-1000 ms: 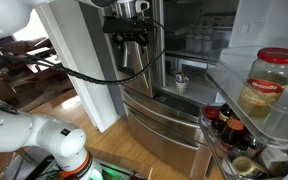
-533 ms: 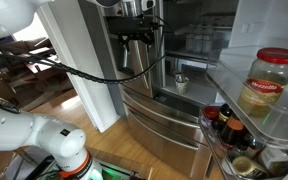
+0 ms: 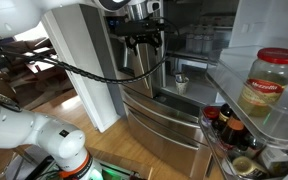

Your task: Pick up the paper cup from the refrigerator and put it in the second from the bottom shelf on the right refrigerator door

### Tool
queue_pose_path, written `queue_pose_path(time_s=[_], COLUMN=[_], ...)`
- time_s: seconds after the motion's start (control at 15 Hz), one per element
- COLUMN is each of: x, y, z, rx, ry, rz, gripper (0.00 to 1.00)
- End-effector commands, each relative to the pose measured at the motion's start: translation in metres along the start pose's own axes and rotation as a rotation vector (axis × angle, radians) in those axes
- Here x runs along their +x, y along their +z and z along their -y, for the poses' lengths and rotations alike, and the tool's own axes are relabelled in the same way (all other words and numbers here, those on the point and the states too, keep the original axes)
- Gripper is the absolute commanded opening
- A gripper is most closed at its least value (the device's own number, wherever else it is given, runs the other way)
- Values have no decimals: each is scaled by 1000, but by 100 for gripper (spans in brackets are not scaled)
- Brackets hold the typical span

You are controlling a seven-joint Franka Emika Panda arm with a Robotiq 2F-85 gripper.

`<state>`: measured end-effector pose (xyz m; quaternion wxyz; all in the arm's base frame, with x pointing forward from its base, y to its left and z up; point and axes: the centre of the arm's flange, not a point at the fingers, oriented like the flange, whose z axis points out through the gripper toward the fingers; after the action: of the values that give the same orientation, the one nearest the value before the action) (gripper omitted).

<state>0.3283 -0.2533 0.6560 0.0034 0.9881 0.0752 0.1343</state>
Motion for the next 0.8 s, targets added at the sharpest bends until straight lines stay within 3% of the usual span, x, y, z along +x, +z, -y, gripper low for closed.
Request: queue_pose_path(time_s=[0.0, 0.27, 0.73], x=[-1, -1, 18], y=[37, 75, 144], z=[-45, -81, -109], rx=[-100, -124, -133], ry=[78, 190, 378], rz=[29, -7, -99], gripper=[100, 100, 100])
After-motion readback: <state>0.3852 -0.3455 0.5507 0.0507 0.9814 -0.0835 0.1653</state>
